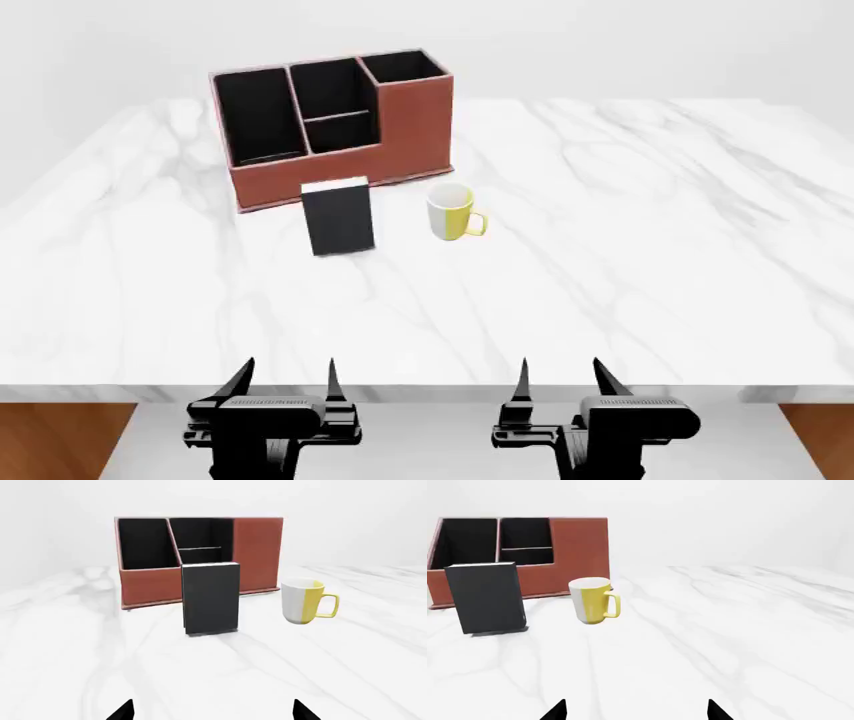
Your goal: Pick up the book and place it in the right compartment of the caddy.
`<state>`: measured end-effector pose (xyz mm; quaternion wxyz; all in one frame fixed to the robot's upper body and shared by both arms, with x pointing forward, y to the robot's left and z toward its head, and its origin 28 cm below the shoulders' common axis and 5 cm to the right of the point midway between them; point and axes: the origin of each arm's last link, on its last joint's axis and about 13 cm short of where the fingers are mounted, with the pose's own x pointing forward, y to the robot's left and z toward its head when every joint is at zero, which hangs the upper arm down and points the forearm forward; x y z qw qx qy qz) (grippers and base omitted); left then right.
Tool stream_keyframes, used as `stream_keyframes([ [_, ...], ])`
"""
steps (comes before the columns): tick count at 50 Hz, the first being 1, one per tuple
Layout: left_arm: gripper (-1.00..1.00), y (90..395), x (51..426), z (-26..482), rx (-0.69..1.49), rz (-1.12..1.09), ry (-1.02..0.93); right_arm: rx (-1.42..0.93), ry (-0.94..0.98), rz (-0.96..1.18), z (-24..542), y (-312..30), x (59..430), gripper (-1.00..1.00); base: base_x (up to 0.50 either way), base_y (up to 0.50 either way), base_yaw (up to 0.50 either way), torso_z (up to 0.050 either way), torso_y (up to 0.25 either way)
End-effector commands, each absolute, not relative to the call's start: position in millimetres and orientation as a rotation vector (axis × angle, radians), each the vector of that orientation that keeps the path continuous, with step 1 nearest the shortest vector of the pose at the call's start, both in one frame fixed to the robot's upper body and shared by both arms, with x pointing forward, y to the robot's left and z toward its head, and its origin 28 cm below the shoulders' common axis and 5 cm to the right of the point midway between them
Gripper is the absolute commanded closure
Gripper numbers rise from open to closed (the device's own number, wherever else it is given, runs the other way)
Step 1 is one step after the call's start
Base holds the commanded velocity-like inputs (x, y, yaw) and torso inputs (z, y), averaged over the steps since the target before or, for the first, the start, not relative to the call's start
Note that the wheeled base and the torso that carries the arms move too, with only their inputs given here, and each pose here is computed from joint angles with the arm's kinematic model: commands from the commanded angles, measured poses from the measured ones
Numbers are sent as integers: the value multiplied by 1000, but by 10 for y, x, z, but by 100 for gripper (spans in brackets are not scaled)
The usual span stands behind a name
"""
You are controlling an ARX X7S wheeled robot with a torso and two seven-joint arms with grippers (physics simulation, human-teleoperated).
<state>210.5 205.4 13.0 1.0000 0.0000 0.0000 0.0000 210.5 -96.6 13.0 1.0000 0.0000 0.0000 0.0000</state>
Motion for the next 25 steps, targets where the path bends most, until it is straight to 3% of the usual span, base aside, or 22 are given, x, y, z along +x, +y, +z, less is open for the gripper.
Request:
stream_keyframes([
  [1, -100, 2054, 2106, 130, 4, 2, -2, -4, 1, -4, 144, -968, 2105, -100, 0, 0, 0, 0, 0],
  [10, -100, 2053, 2101, 128, 15, 9, -7, -4, 26, 3, 123, -966, 2101, -100, 0, 35, 0, 0, 0],
  [25, -100, 2057, 2103, 134, 11, 10, -8, 0, 40, 14, 70, -948, 2114, -100, 0, 500, 0, 0, 0],
])
